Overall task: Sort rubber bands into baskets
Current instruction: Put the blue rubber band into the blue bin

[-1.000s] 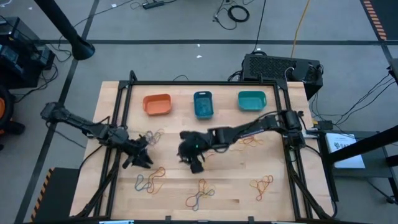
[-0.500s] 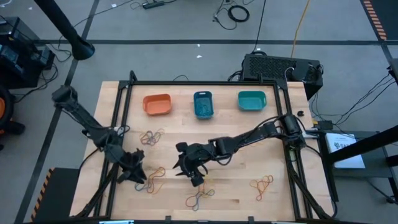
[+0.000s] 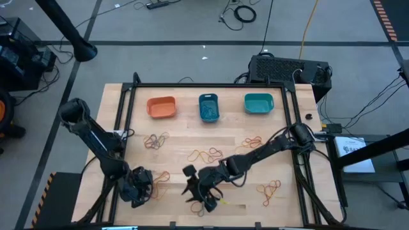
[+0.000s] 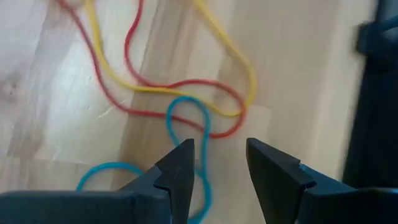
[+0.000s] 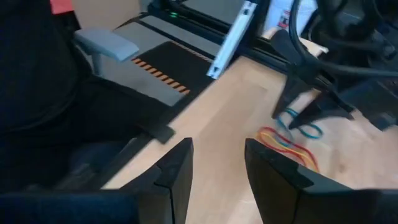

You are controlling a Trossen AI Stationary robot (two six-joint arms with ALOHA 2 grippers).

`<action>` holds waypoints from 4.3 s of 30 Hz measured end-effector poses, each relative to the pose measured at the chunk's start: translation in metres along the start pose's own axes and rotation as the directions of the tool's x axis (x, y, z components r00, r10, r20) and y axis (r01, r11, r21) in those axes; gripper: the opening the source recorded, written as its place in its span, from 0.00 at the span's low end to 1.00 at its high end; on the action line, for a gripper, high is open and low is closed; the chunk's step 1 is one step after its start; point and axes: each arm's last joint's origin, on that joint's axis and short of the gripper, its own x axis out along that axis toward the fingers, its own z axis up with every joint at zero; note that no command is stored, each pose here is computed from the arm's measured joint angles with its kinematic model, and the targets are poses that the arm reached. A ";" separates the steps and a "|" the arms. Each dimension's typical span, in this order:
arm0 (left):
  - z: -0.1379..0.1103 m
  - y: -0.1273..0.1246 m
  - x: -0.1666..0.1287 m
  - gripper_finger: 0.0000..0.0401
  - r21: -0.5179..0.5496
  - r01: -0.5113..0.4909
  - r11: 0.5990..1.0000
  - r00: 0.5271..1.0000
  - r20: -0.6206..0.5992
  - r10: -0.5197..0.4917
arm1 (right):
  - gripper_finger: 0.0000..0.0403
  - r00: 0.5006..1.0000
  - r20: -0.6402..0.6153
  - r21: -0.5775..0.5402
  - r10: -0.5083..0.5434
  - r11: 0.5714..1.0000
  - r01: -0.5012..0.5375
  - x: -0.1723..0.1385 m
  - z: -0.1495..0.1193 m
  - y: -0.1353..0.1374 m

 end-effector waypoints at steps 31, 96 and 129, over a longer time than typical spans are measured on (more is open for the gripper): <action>-0.025 -0.005 0.012 0.23 0.143 -0.162 0.976 0.987 0.039 0.158 | 0.35 0.998 -0.013 -0.030 -0.056 0.998 0.055 0.003 0.003 0.019; 0.060 -0.051 -0.040 0.03 0.447 -0.143 0.883 0.858 0.501 -0.115 | 0.10 0.949 0.121 -0.077 -0.291 0.951 0.301 0.040 -0.036 -0.027; 0.107 0.058 -0.045 0.46 0.208 -0.706 0.676 0.702 0.325 0.633 | 0.00 0.677 -0.419 0.043 -0.605 0.732 0.680 -0.122 -0.049 -0.193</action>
